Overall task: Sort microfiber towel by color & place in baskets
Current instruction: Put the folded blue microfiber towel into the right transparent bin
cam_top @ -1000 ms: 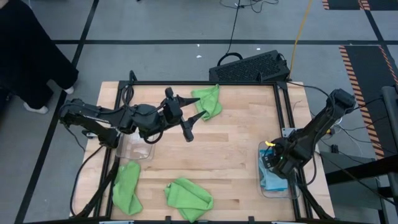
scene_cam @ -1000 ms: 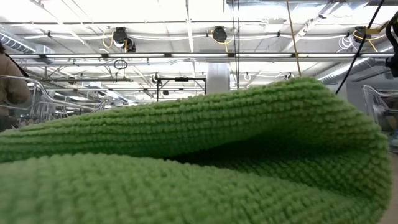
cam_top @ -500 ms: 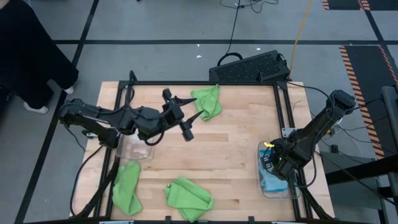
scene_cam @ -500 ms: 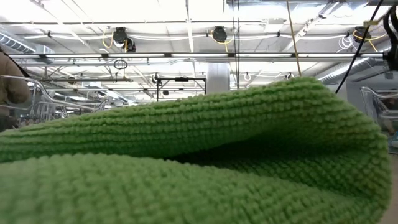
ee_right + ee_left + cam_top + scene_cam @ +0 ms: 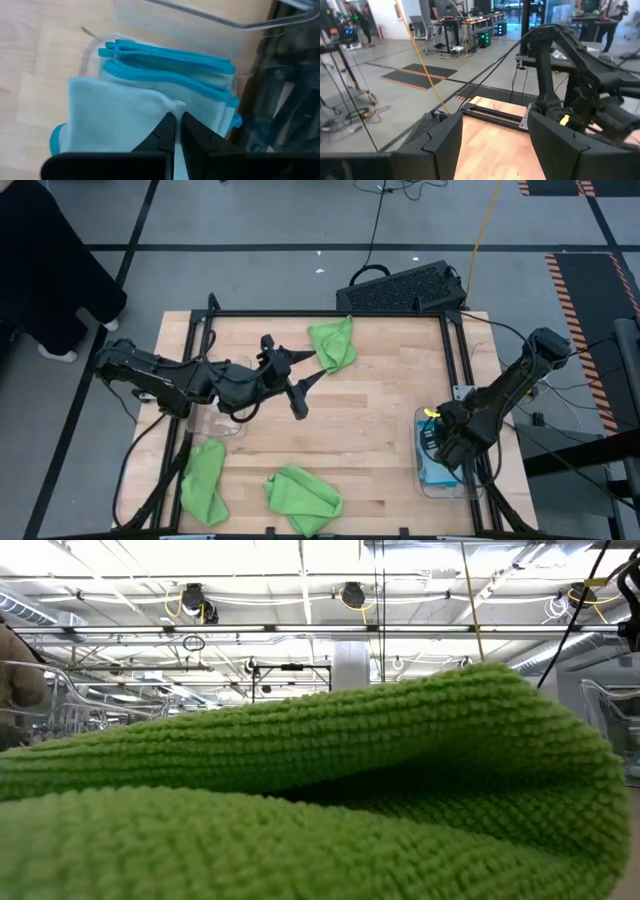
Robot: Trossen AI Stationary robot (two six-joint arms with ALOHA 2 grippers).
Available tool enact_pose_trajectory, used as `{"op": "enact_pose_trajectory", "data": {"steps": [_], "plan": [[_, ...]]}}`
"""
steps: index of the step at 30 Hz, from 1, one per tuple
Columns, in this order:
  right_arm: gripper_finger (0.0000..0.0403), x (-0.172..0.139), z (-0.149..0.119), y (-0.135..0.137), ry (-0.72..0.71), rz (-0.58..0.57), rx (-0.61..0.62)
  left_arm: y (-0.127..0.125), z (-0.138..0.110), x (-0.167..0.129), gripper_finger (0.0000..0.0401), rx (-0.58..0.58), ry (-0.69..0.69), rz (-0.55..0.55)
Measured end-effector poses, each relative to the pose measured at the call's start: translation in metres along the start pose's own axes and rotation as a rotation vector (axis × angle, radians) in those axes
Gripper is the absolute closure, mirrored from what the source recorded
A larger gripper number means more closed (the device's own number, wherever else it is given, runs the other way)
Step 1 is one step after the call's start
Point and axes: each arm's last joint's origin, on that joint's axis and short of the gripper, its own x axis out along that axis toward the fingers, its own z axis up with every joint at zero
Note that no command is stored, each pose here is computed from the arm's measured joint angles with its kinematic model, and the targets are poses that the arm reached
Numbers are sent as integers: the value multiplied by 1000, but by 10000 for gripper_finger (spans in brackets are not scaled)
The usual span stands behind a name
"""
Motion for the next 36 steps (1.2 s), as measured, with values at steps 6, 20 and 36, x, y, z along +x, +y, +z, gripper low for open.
{"op": "enact_pose_trajectory", "data": {"steps": [6, 20, 36], "plan": [[391, -29, 1, 8, -86, -10, -25, -2, -7, 5, 174, -38, 19, 87], [385, -9, -1, 2, -12, -72, -69, -11, -28, 36, 174, -46, 55, 99], [238, -48, 6, 0, 8, -81, -119, -8, -29, 34, 174, 171, 91, 92]]}}
